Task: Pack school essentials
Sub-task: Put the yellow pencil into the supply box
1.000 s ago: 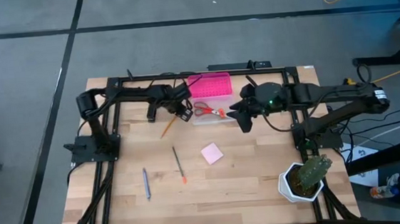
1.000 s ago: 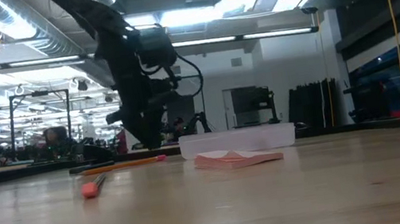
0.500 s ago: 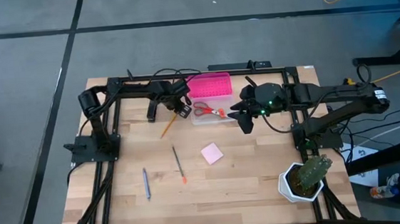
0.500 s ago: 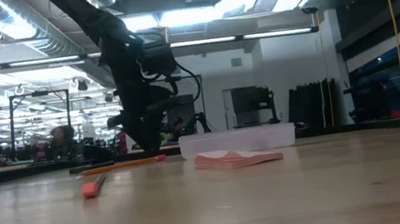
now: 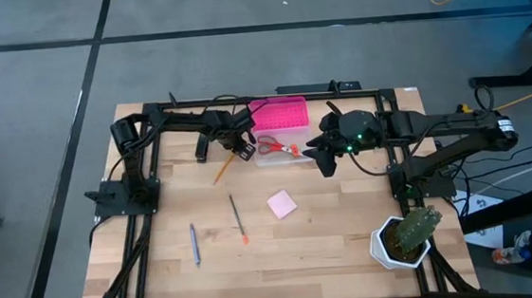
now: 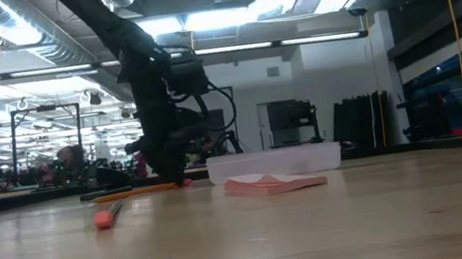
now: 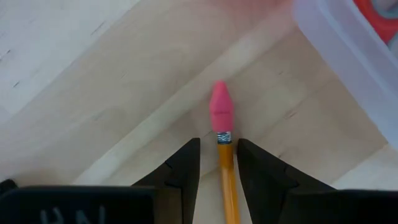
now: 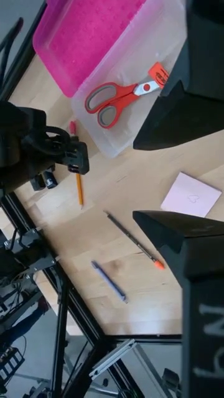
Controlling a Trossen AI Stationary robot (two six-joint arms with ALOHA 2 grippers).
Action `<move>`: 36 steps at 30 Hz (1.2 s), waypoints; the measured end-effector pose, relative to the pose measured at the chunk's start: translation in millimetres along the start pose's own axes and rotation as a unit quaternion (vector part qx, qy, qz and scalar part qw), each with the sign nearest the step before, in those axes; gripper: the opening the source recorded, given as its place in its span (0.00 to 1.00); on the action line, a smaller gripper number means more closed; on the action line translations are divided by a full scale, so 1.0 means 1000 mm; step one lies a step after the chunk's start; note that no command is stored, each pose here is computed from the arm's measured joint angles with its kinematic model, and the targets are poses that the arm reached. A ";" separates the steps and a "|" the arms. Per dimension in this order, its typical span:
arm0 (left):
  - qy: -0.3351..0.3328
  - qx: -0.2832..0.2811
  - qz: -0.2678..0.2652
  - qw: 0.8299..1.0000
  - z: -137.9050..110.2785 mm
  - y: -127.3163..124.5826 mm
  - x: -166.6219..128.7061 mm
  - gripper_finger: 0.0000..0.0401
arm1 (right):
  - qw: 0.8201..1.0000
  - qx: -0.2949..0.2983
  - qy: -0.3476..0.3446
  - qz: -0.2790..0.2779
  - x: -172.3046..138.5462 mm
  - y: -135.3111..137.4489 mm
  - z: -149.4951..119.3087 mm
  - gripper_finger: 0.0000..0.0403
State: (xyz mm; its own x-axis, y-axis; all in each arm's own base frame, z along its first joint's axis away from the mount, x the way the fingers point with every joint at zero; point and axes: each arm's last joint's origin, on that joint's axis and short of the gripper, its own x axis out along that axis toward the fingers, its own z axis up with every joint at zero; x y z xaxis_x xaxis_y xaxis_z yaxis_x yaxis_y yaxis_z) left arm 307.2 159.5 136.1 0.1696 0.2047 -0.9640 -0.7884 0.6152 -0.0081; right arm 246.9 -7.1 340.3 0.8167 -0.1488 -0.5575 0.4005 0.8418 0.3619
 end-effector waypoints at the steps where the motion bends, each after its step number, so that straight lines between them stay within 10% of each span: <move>1: -0.001 0.001 0.001 1.000 0.000 0.000 0.000 0.26 | 1.000 0.000 0.000 0.000 0.000 0.000 0.000 0.42; 18: 0.004 0.021 -0.008 1.000 -0.002 0.001 -0.005 0.01 | 1.000 0.008 0.000 0.000 0.000 0.000 0.000 0.42; 27: -0.042 0.001 -0.076 0.996 0.001 -0.002 -0.062 0.00 | 1.000 0.011 -0.002 -0.003 0.000 0.000 0.000 0.42; 36: -0.194 0.046 -0.151 0.968 0.057 -0.045 -0.129 0.00 | 1.000 0.011 -0.010 -0.015 0.000 -0.001 0.001 0.42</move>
State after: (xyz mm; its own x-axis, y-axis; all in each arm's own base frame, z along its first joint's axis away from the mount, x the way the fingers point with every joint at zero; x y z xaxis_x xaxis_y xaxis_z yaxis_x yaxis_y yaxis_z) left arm 354.2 148.9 275.4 0.6069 0.2643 -0.7496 -0.6156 0.7528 -0.2330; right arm 247.1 -7.9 340.4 0.8122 -0.1842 -0.5535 0.4339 0.8250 0.3621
